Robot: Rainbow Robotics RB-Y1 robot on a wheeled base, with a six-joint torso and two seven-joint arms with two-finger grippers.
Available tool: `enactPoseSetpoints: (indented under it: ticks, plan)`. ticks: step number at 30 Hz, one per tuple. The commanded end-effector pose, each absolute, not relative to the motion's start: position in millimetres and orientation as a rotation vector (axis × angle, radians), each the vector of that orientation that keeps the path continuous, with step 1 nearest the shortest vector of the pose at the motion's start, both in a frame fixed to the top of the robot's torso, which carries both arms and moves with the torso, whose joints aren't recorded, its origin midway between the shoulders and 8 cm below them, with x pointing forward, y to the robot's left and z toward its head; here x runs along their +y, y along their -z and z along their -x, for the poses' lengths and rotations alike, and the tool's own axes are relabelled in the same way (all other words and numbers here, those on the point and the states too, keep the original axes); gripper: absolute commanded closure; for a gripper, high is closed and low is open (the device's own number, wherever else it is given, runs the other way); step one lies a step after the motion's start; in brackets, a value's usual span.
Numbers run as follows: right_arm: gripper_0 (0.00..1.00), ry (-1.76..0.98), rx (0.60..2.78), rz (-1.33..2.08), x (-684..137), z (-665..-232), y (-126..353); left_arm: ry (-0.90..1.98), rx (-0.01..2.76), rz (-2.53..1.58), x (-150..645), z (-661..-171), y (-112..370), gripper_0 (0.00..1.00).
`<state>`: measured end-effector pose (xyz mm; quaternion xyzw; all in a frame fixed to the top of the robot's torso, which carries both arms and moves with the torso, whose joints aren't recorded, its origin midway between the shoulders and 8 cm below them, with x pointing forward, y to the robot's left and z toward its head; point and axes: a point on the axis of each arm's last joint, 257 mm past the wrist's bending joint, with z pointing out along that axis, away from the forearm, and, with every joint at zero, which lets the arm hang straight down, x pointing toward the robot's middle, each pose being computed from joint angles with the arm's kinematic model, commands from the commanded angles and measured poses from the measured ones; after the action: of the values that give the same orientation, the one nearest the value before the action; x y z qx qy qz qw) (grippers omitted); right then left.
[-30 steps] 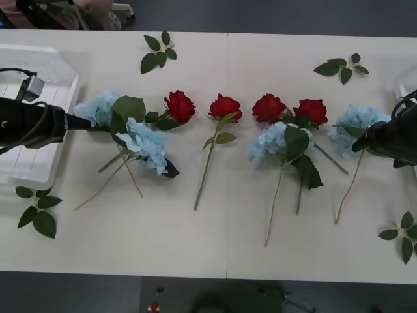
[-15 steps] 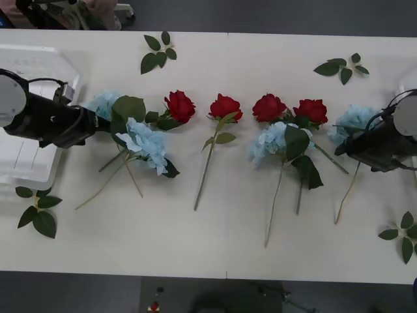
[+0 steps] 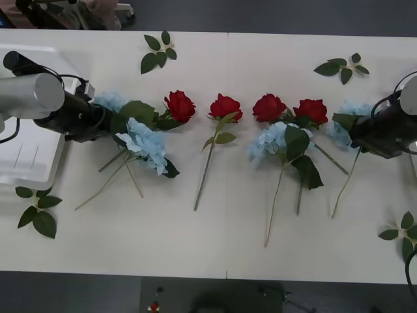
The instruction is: Put the red flowers into the right box and the blue flowers into the left box
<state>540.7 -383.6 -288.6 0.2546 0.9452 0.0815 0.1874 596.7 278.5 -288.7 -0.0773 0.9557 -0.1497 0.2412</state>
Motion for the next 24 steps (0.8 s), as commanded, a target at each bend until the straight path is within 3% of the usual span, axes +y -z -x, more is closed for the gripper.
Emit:
enactPoseSetpoints:
  ticks: [1, 3, 4, 5, 6, 7, 8, 15, 19, 24]
  plan:
    - [1.00, -0.274, 2.643, -0.588, -376.6, -553.5, 264.4, 0.362, 2.577, 0.223, 276.5, -618.6, 268.4, 0.00]
    - [1.00, -0.263, 2.650, -0.567, -383.1, -551.1, 265.7, 0.339, 2.576, 0.212, 276.2, -620.4, 272.5, 0.00]
    - [1.00, -0.254, 2.654, -0.549, -385.2, -551.2, 265.9, 0.331, 2.574, 0.208, 275.9, -621.3, 273.8, 0.12]
    - [1.00, -0.248, 2.659, -0.546, -387.8, -549.3, 268.7, 0.330, 2.574, 0.202, 273.9, -621.5, 274.8, 0.27]
    - [1.00, -0.244, 2.662, -0.537, -389.3, -549.0, 270.4, 0.328, 2.571, 0.205, 274.8, -622.2, 274.6, 0.54]
    - [1.00, -0.244, 2.657, -0.525, -391.1, -550.3, 271.2, 0.328, 2.570, 0.203, 274.0, -622.5, 274.7, 0.93]
    - [1.00, -0.252, 2.651, -0.521, -390.3, -552.3, 270.4, 0.325, 2.570, 0.197, 273.9, -622.6, 274.6, 1.00]
    - [1.00, -0.329, 2.631, -0.432, -385.9, -556.4, 251.9, 0.312, 2.558, 0.184, 275.6, -626.4, 269.1, 1.00]
    - [1.00, -0.469, 2.579, -0.267, -377.6, -557.0, 206.0, 0.298, 2.540, 0.170, 282.2, -630.6, 257.7, 1.00]
    - [1.00, -0.611, 2.444, 0.138, -352.4, -544.5, 131.7, 0.279, 2.487, 0.064, 286.1, -638.9, 209.8, 1.00]
